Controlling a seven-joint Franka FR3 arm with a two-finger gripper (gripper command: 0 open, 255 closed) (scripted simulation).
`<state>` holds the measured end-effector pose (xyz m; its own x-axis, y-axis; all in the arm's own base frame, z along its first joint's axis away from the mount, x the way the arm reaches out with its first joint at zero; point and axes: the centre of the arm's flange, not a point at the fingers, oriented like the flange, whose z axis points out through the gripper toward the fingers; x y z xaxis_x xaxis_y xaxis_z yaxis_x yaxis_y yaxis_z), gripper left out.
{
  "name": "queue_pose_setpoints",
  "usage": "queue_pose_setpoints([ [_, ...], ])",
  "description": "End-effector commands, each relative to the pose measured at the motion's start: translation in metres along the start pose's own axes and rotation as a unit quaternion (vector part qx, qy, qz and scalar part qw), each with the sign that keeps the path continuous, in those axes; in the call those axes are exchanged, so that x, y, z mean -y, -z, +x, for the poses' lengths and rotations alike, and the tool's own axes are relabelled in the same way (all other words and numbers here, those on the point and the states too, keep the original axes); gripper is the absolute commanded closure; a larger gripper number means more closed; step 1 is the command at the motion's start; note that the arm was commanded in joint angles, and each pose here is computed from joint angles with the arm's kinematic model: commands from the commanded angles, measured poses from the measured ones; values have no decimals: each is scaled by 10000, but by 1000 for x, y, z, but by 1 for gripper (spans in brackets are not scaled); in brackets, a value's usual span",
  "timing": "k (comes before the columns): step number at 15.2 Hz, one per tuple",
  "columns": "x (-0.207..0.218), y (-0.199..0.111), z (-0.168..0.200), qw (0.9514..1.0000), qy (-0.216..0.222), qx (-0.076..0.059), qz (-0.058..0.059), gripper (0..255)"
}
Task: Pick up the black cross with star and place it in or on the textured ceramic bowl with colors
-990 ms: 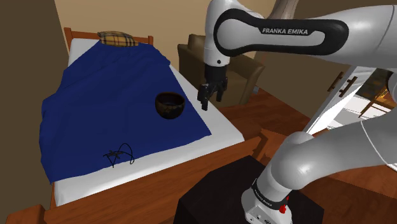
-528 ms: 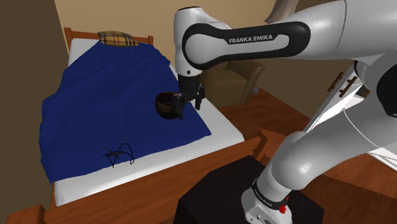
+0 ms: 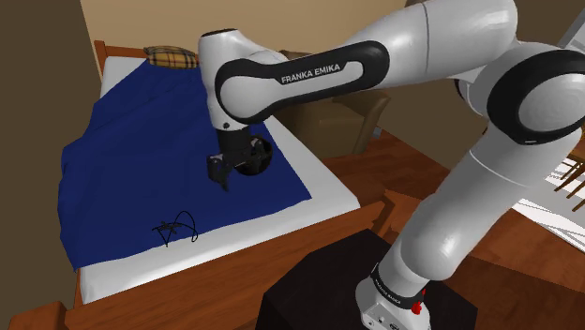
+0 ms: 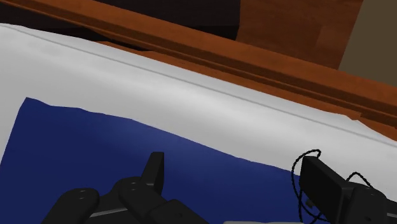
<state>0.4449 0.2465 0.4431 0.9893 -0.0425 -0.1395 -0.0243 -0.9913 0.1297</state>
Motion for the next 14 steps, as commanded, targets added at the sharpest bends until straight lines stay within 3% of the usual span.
queue_pose_setpoints([
  [1, 23, -8, 16, 10000, -60, 2, -30, 0],
  [14, 154, -59, 106, 9990, -374, 16, -249, 0],
])
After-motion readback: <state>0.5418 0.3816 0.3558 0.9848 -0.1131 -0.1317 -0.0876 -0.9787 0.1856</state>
